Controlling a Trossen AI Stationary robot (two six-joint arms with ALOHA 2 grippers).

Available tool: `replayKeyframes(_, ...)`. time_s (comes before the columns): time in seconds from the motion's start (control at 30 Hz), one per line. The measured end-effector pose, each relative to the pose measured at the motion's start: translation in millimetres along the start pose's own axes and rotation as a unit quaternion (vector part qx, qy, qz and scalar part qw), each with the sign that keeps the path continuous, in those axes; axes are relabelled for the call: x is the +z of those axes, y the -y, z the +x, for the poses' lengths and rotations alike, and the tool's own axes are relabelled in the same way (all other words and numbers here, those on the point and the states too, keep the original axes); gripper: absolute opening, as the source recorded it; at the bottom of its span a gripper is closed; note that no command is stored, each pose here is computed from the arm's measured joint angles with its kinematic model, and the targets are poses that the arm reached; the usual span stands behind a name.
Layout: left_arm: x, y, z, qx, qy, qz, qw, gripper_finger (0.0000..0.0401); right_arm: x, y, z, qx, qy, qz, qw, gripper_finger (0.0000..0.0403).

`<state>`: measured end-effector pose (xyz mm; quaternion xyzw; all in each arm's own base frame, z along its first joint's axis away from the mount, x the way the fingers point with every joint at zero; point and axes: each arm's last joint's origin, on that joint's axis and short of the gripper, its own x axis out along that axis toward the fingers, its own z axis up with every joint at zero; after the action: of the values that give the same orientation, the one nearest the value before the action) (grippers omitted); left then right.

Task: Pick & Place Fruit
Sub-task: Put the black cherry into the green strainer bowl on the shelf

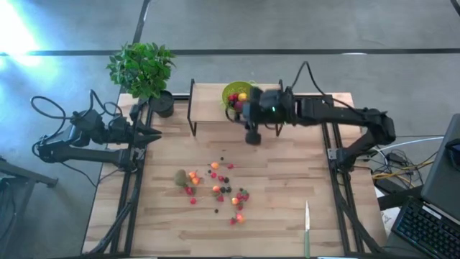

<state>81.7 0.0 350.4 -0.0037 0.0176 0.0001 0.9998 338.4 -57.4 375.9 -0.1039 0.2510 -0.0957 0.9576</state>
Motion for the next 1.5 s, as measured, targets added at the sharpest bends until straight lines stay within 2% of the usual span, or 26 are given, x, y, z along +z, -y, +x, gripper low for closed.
replayKeyframes(0.33, 0, 0, 0, 0.000, 0.000, 0.000, 1.000, 0.0062, -28, 62, 27, -0.049, -0.053, 0.079, 0.994, 0.0106)
replayKeyframes(0.6, 0, 0, 0, 0.000, 0.000, 0.000, 1.000, 0.0062, -53, 87, 45, -0.071, -0.106, 0.110, 0.986, 0.0129)
replayKeyframes(0.87, 0, 0, 0, 0.000, 0.000, 0.000, 1.000, 0.0062, -67, 97, 50, -0.081, -0.143, 0.131, 0.978, 0.0105)
replayKeyframes(1.13, 0, 0, 0, 0.000, 0.000, 0.000, 1.000, 0.0062, -71, 100, 50, -0.096, -0.158, 0.134, 0.974, 0.0134)
replayKeyframes(1.4, 0, 0, 0, 0.000, 0.000, 0.000, 1.000, 0.0062, -72, 100, 50, -0.099, -0.161, 0.134, 0.973, 0.0119)
replayKeyframes(1.5, 0, 0, 0, 0.000, 0.000, 0.000, 1.000, 0.0062, -72, 100, 50, -0.099, -0.161, 0.134, 0.973, 0.0126)
